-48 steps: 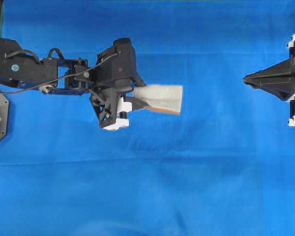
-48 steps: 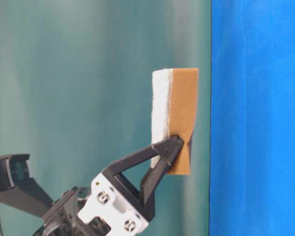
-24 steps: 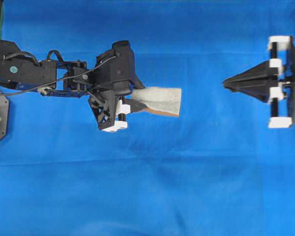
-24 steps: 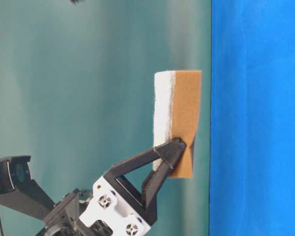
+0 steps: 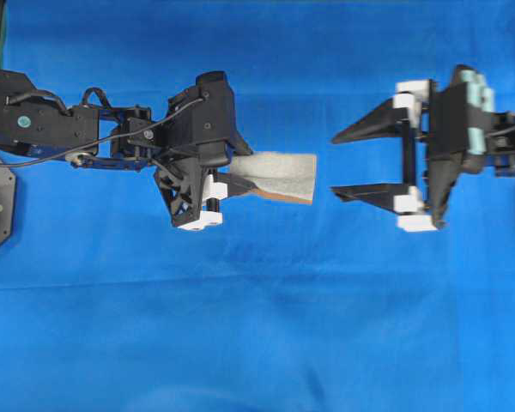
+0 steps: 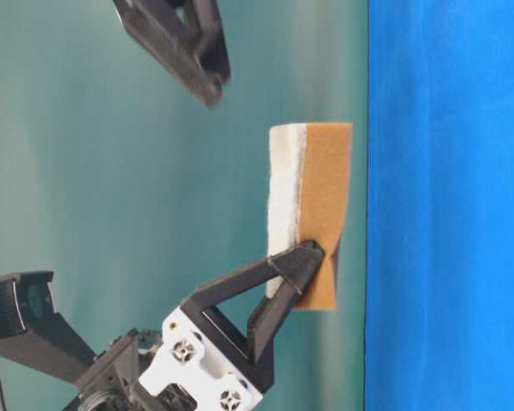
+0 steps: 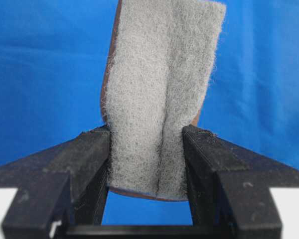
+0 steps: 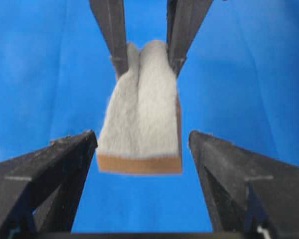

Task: Hand over the sponge with the left arm and wipe it with the right arm.
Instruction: 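Move the right gripper to the sponge and grasp its right end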

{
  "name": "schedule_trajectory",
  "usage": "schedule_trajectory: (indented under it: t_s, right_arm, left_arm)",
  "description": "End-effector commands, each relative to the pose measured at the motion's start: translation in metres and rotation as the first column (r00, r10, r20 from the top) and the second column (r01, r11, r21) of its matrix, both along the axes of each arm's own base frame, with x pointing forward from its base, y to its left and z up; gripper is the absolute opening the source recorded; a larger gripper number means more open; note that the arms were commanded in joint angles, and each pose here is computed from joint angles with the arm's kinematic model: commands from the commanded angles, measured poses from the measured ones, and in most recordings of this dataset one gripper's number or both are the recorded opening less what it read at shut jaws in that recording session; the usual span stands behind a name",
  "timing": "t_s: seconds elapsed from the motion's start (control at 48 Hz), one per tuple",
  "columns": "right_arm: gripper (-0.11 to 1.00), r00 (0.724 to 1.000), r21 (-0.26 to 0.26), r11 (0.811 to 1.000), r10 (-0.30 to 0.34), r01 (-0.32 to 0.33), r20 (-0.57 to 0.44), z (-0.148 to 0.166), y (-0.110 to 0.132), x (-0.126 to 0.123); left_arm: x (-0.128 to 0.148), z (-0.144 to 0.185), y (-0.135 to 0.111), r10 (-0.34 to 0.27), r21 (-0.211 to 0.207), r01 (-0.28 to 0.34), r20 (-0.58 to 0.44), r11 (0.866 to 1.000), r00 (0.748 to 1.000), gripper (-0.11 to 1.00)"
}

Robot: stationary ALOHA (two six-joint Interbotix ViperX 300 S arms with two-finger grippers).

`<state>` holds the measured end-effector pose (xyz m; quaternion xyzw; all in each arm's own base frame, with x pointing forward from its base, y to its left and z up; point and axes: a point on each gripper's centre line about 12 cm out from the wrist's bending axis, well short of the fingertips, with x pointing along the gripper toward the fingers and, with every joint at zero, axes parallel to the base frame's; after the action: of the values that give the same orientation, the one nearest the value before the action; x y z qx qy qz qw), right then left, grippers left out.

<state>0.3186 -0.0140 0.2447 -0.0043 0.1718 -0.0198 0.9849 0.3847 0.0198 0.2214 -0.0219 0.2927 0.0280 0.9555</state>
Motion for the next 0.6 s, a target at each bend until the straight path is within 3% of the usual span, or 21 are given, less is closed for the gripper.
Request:
schedule_trajectory:
  t_s: [0.0,0.583]
  right_arm:
    - [0.73,1.0,-0.004,1.0,0.004,-0.004,0.018,0.009,0.0,0.015]
    - [0.73,0.993,0.006,1.0,0.001,0.0,-0.118,-0.029,-0.002,0.065]
  left_arm:
    - [0.0,0.013,-0.001,-0.001,0.001,0.001,0.037,1.0,0.999,0.37]
    - [0.0,0.013,-0.001,-0.007,0.01,0.006,0.036,1.0,0.999,0.37]
